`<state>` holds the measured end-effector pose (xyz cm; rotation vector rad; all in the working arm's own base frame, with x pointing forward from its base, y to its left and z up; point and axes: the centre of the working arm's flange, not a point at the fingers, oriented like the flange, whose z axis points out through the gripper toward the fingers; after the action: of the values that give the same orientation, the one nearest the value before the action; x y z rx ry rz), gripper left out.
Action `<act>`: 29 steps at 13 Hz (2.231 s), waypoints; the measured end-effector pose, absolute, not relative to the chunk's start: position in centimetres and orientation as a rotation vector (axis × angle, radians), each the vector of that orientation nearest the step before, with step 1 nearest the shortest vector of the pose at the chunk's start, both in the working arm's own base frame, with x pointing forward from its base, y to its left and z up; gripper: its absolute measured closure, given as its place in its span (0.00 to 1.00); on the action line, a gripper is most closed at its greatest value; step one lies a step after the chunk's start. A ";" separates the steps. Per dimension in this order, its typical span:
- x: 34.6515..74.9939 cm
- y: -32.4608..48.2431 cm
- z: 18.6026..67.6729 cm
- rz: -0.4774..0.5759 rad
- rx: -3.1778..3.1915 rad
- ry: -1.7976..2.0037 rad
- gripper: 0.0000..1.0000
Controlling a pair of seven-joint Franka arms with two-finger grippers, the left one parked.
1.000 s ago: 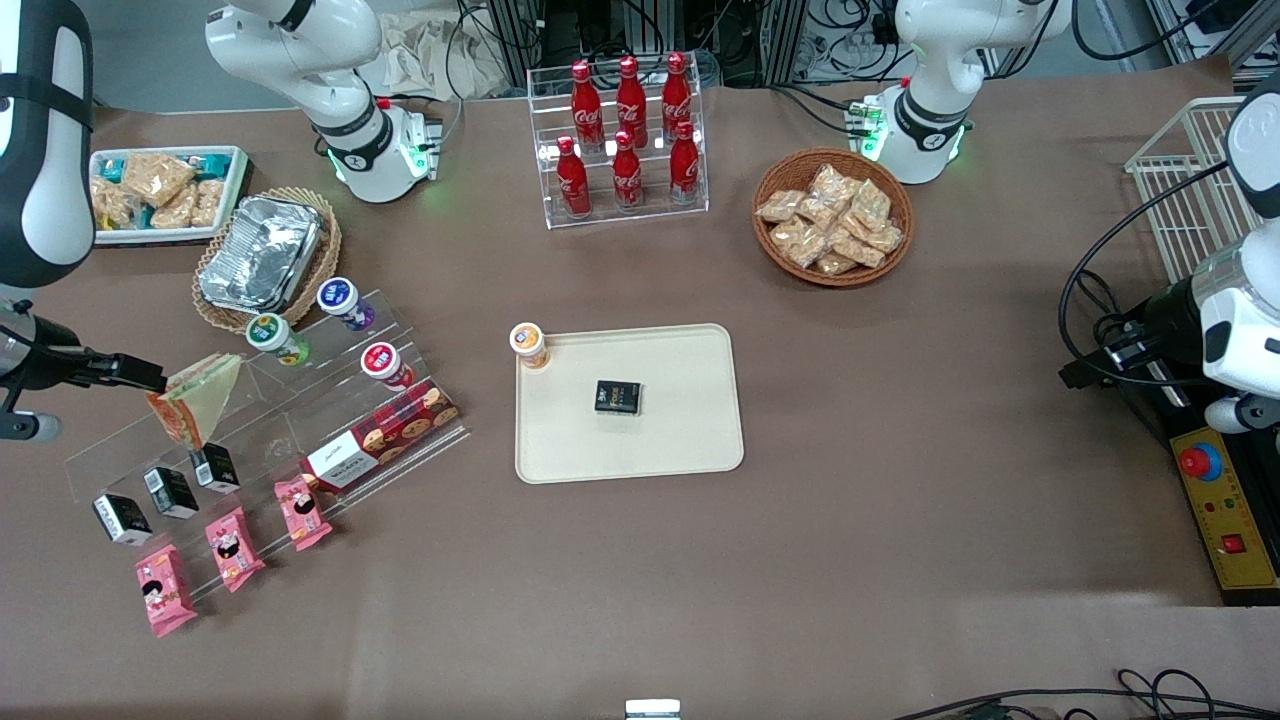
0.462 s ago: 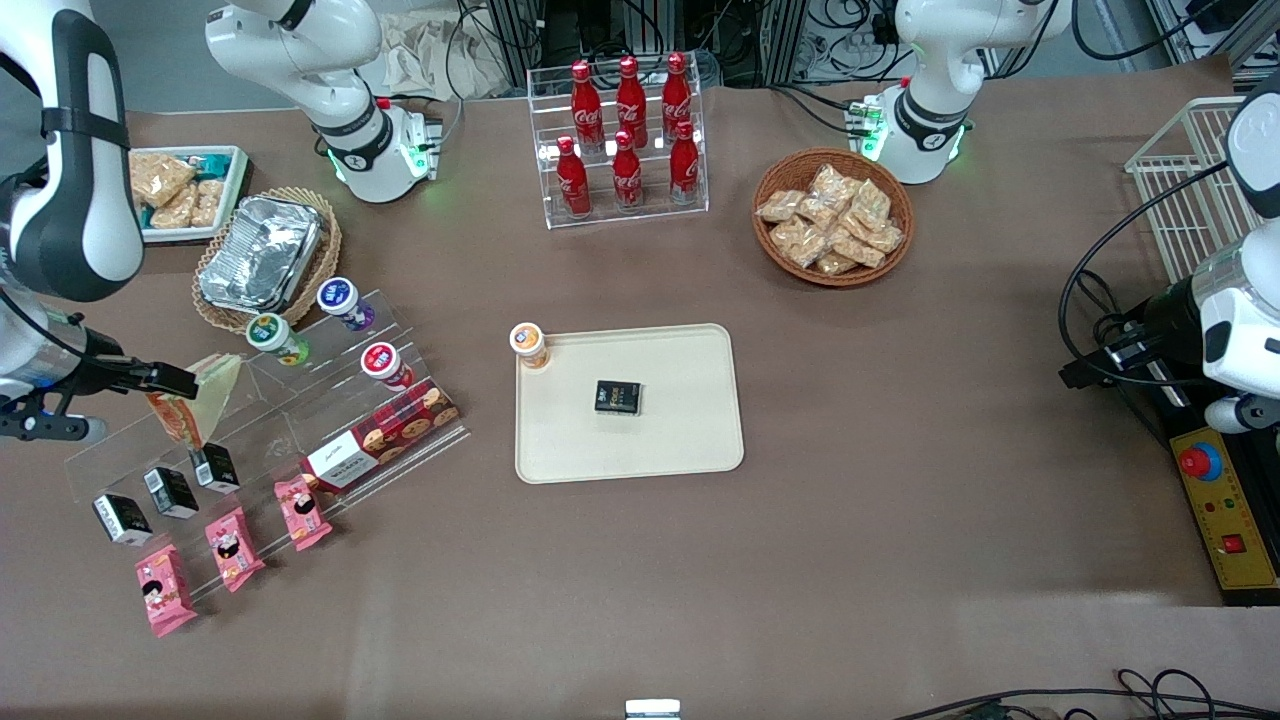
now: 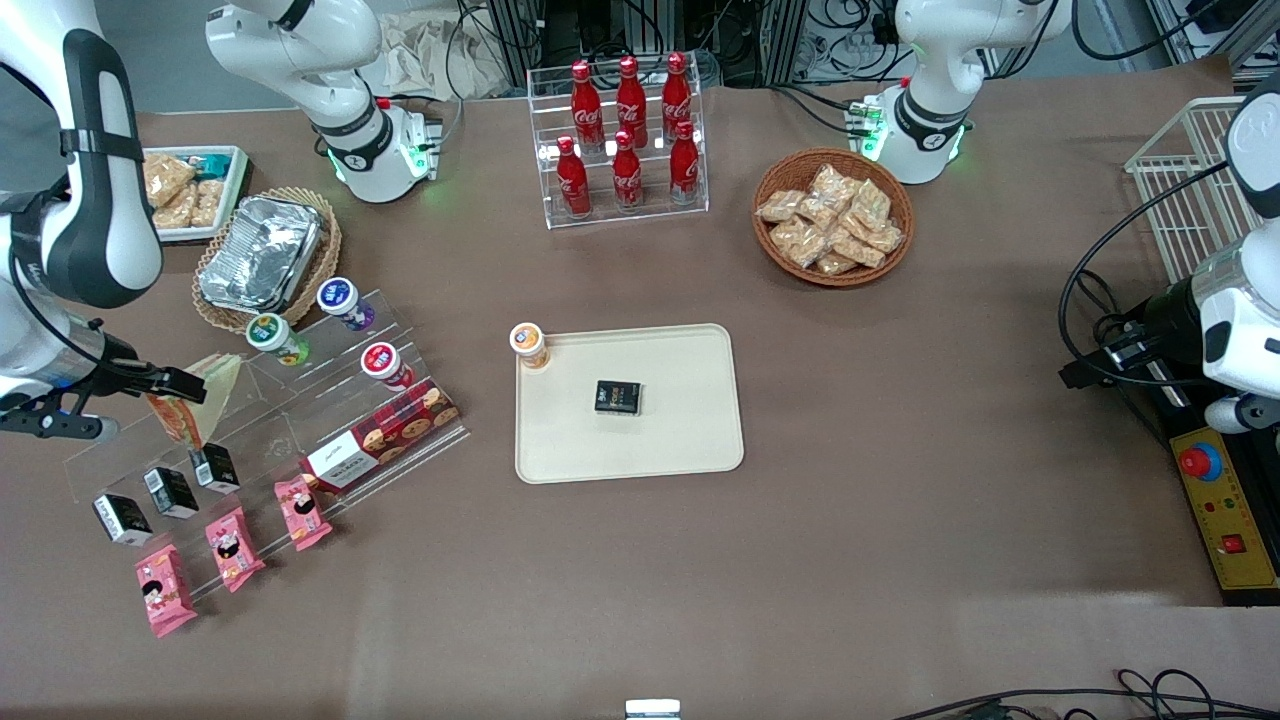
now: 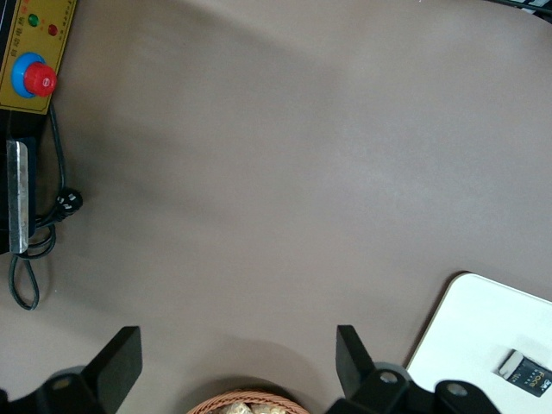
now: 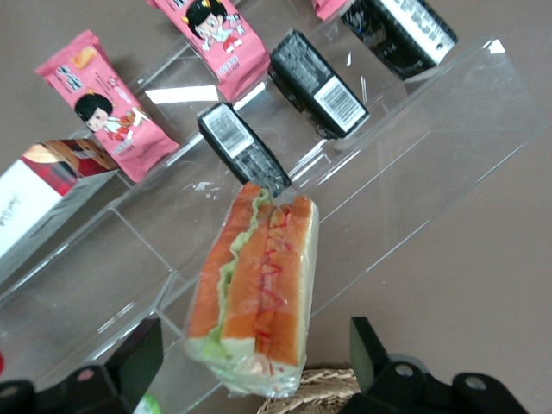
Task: Place sandwich on tray
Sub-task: 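Close the right gripper on the wrapped sandwich and lift it, then carry the sandwich with the right gripper over the cream tray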
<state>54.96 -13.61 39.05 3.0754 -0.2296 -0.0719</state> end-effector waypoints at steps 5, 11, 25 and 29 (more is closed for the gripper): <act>54.9 -13.5 38.7 -0.071 3.076 -0.225 0.27; 55.7 -13.5 40.1 -0.023 3.078 -0.116 0.62; 61.7 3.3 53.3 0.033 2.996 1.175 0.63; 59.8 19.8 52.9 0.107 2.796 1.556 0.63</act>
<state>59.84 19.79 52.93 2.7960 1.5559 0.1065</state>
